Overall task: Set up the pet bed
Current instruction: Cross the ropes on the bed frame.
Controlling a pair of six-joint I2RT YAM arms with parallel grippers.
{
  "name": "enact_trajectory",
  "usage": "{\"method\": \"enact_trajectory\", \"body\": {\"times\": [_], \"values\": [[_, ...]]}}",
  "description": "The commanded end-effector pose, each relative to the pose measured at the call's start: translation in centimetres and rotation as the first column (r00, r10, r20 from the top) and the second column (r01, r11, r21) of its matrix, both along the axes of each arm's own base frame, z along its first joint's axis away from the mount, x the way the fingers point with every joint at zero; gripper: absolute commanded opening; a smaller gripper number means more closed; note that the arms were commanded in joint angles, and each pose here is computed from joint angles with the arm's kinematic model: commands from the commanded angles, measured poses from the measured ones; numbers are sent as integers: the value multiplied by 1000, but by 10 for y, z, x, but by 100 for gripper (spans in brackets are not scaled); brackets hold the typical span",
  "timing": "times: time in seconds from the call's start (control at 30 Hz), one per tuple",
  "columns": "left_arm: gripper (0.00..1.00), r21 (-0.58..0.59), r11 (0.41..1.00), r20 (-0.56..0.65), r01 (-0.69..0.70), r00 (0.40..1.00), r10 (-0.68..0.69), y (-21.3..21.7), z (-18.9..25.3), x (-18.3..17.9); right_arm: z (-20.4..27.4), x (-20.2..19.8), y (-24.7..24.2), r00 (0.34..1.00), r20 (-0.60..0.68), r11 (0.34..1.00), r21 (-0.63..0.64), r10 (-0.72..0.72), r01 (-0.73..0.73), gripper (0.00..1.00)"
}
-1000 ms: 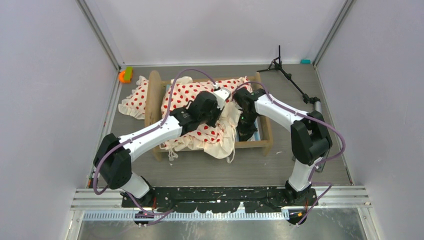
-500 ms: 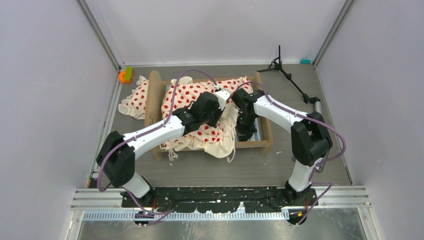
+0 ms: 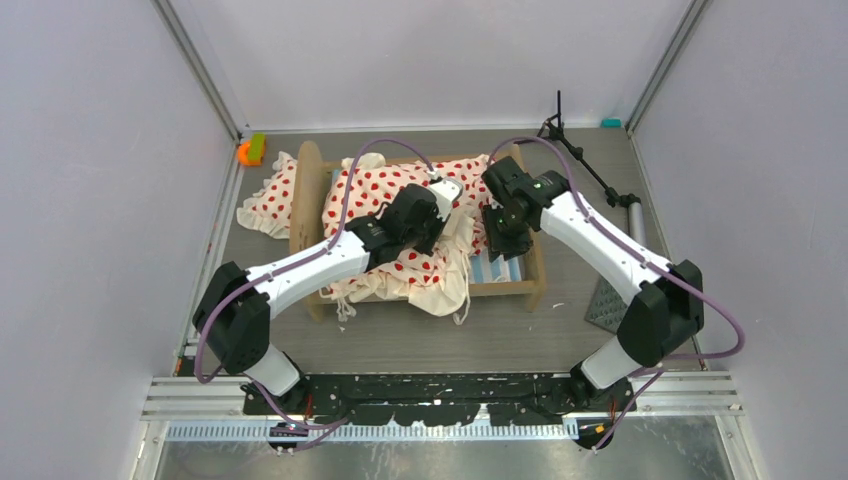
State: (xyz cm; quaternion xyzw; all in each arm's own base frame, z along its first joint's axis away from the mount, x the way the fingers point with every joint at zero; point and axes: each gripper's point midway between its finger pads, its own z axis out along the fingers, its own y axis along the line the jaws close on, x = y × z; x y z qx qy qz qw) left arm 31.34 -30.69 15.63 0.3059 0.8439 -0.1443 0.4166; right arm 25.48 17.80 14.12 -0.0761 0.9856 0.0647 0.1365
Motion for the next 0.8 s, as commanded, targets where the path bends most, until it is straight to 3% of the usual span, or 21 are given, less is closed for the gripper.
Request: {"method": "enact_trajectory", "body": {"times": [0.0,0.13,0.27,0.3,0.33,0.37,0.43,0.47,0.53,0.6,0.77], "values": [[0,-21,1000,16,-16,1000,16,1,6,3,25,2,-22,997,82,999,-48,-9,13,41],[0,-23,1000,23,-19,1000,19,3,11,3,38,9,-35,989,144,999,-25,26,-23,44],[0,-30,999,31,-15,999,16,4,17,1,65,9,-10,928,304,959,114,215,-259,49],[0,-31,999,32,-14,999,15,5,18,0,70,3,-2,892,355,925,152,278,-349,51],[0,-32,999,32,-14,999,15,5,19,0,73,-15,13,831,409,844,218,377,-490,52],[0,-34,999,32,-12,999,13,5,19,0,74,-21,19,764,461,783,207,451,-587,54],[0,-34,999,29,-8,1000,9,5,19,-1,80,-47,28,557,569,583,160,604,-796,59],[0,-31,999,26,-5,1000,6,5,18,-2,80,-50,26,498,595,550,111,630,-828,63],[0,-22,1000,19,-3,1000,3,6,16,-3,83,-50,22,449,602,522,61,660,-851,67],[0,-21,1000,13,3,1000,-3,6,16,-6,74,-54,15,371,534,432,13,760,-902,67],[0,-35,999,16,-1,1000,2,9,18,-9,38,-59,0,302,315,297,64,900,-953,68]]}}
